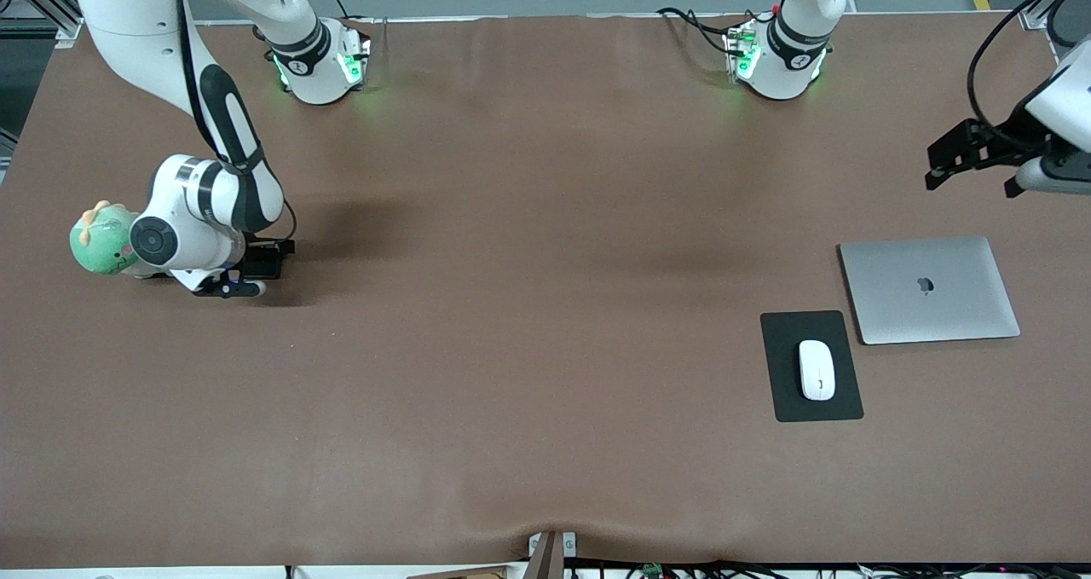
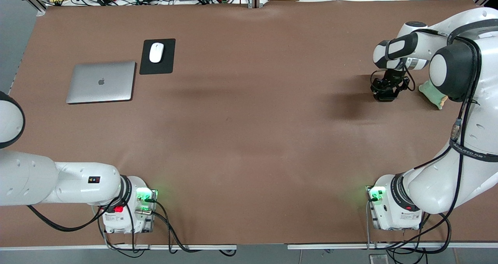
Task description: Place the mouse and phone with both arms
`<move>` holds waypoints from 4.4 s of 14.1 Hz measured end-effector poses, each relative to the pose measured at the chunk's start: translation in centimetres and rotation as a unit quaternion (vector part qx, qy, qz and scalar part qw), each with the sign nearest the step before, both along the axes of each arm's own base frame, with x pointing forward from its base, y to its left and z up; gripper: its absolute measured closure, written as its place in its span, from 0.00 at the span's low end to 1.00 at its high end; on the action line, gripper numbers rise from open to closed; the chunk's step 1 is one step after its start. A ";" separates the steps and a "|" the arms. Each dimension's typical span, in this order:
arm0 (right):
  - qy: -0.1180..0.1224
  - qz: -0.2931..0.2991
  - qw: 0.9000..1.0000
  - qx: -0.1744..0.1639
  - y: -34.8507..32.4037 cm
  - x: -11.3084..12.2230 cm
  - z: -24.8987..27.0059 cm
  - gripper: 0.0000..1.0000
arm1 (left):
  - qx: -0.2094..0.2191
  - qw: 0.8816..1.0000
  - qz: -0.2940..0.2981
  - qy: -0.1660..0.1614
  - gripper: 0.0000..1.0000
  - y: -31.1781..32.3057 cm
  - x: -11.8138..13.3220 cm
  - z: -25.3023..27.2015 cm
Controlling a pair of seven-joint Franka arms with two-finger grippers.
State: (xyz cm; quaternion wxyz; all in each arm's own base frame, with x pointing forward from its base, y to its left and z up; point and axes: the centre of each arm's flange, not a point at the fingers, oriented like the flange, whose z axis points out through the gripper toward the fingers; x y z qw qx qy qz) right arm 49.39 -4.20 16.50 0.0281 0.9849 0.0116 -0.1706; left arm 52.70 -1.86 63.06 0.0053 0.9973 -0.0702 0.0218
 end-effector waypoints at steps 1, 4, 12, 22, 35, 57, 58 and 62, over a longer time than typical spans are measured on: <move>-0.008 0.019 1.000 0.005 0.6 1.2 0.9 0.00 | 0.000 1.000 -0.001 0.005 0.00 0.2 -0.4 0.3; 0.015 0.092 0.995 0.048 3.7 6.1 7.3 0.00 | 0.000 1.000 -0.004 0.013 0.00 -0.2 -0.7 0.5; -0.035 0.146 0.986 0.068 8.3 14.2 34.9 0.00 | 0.000 1.000 -0.008 0.013 0.00 -0.5 -0.6 0.4; -0.072 0.108 0.989 0.066 -0.7 8.3 50.8 0.00 | 0.000 1.000 -0.008 0.015 0.00 -0.6 -0.2 0.2; -0.099 0.114 0.984 0.091 -2.3 5.9 41.5 0.00 | 0.000 1.000 -0.008 0.016 0.00 -0.6 0.0 0.1; -0.126 0.118 0.983 0.066 -0.4 2.5 44.5 0.00 | -0.001 1.000 0.001 0.006 0.00 0.3 0.7 0.9; -0.131 0.118 0.982 0.066 -0.3 2.0 45.3 0.00 | -0.001 1.000 0.001 0.006 0.00 0.3 0.8 0.9; -0.142 0.123 0.980 0.066 0.1 1.0 46.6 0.00 | -0.001 1.000 0.001 0.007 0.00 0.2 0.8 0.7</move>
